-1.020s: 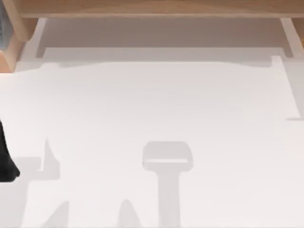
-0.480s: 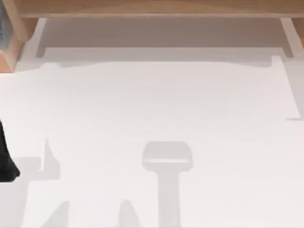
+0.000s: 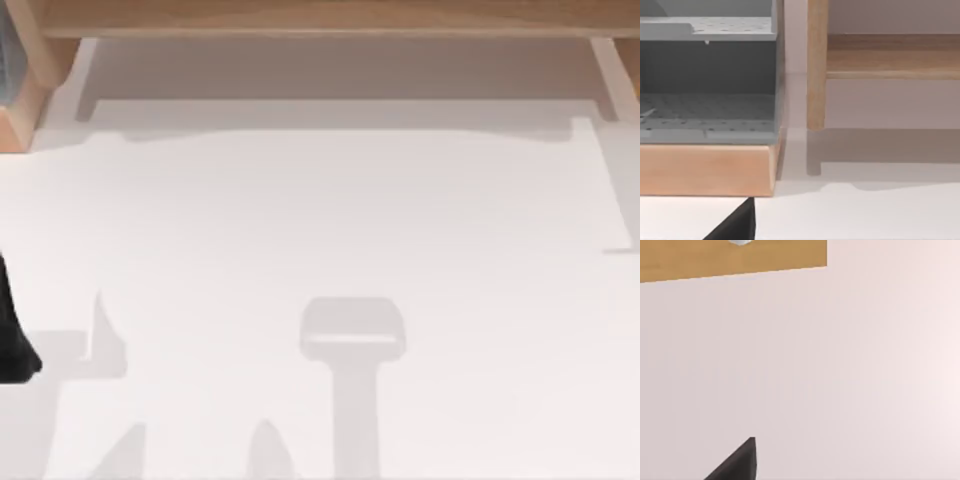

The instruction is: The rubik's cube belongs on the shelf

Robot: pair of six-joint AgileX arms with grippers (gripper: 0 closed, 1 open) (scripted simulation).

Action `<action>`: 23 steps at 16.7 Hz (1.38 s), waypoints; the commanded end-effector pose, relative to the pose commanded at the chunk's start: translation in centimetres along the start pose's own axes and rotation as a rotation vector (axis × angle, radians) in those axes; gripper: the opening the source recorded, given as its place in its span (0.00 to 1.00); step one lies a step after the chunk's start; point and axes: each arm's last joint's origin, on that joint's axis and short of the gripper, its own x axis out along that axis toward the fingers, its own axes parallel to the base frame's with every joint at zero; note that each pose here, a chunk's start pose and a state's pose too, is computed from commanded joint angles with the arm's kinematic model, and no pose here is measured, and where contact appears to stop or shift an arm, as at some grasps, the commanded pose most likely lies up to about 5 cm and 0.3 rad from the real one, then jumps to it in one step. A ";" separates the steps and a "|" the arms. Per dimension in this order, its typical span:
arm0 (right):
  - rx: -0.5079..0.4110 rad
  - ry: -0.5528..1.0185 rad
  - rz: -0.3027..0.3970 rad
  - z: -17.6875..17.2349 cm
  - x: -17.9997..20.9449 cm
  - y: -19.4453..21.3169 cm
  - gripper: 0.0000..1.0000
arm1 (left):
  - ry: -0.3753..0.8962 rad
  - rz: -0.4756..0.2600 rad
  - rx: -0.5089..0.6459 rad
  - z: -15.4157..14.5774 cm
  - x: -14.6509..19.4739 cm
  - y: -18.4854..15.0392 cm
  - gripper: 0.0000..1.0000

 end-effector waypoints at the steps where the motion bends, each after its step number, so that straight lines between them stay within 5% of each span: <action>1: 0.030 0.054 -0.004 -1.4 1.3 -0.9 1.00 | 0.000 0.000 0.000 0.0 0.0 0.0 1.00; 5: 0.219 0.223 0.031 -5.0 7.4 -5.3 1.00 | 0.000 0.000 0.000 0.0 0.0 0.0 1.00; 9: 0.474 0.346 0.160 -4.5 13.0 -10.0 1.00 | 0.000 0.000 0.000 0.0 0.0 0.0 1.00; 16: 0.891 0.564 0.587 4.9 17.7 -13.7 1.00 | 0.000 0.000 0.000 0.0 0.0 0.0 1.00; 23: 1.056 0.825 1.034 16.8 16.8 -11.5 1.00 | 0.000 0.000 0.000 0.0 0.0 0.0 1.00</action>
